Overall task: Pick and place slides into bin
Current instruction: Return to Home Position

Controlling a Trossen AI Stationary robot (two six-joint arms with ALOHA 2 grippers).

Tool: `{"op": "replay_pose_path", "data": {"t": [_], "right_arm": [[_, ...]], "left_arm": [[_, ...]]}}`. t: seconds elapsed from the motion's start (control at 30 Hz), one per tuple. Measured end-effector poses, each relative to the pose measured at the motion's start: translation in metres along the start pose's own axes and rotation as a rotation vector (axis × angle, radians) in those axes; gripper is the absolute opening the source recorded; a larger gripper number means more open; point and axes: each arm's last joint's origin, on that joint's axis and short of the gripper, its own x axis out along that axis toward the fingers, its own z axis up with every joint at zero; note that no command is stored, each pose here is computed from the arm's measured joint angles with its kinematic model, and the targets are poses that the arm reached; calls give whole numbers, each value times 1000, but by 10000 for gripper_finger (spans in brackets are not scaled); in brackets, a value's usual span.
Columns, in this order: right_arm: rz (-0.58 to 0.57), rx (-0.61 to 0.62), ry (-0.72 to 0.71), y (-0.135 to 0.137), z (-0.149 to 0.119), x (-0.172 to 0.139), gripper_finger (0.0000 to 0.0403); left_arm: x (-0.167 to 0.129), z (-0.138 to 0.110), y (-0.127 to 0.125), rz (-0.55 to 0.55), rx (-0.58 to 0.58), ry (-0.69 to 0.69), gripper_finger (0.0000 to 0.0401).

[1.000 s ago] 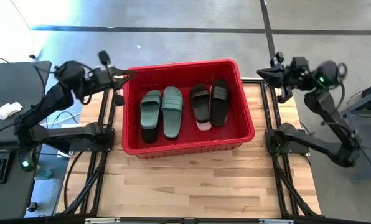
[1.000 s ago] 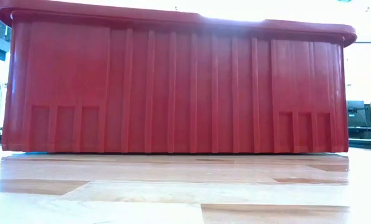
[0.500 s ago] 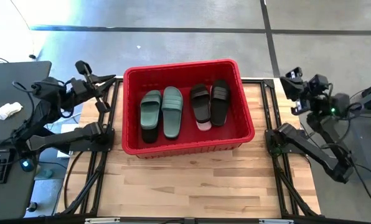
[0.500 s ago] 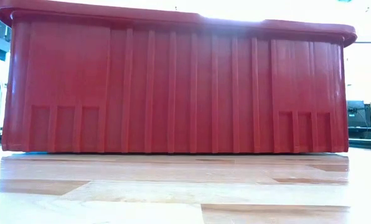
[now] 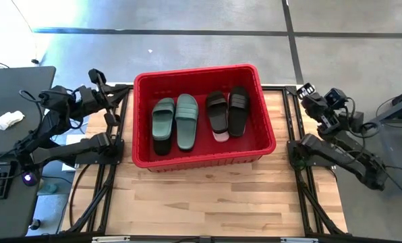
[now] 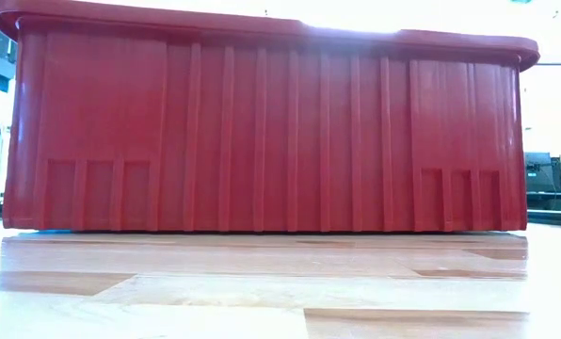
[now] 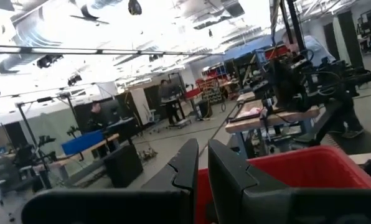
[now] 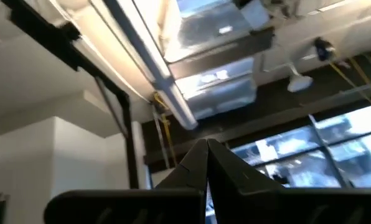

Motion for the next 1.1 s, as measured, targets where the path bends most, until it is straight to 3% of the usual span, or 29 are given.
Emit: {"op": "replay_pose_path", "data": {"t": [0.23, 0.53, 0.7, 0.9, 1.1], "right_arm": [[69, 21, 10, 9, -3, 7, 0], [-66, -13, 170, -1, -26, 7, 0], [-50, -71, 158, 4, -25, 6, 0], [-152, -69, 216, 1, -32, -1, 0], [-158, -81, 211, 4, -31, -3, 0]], "left_arm": [[0, -1, -1, -36, -18, 5, 26], [-5, -1, -2, -42, 5, 3, 26], [-15, -4, -3, -5, 15, 55, 26], [-31, -4, -4, 21, 38, 71, 26], [-47, -18, -10, 46, 28, 51, 26]]}}
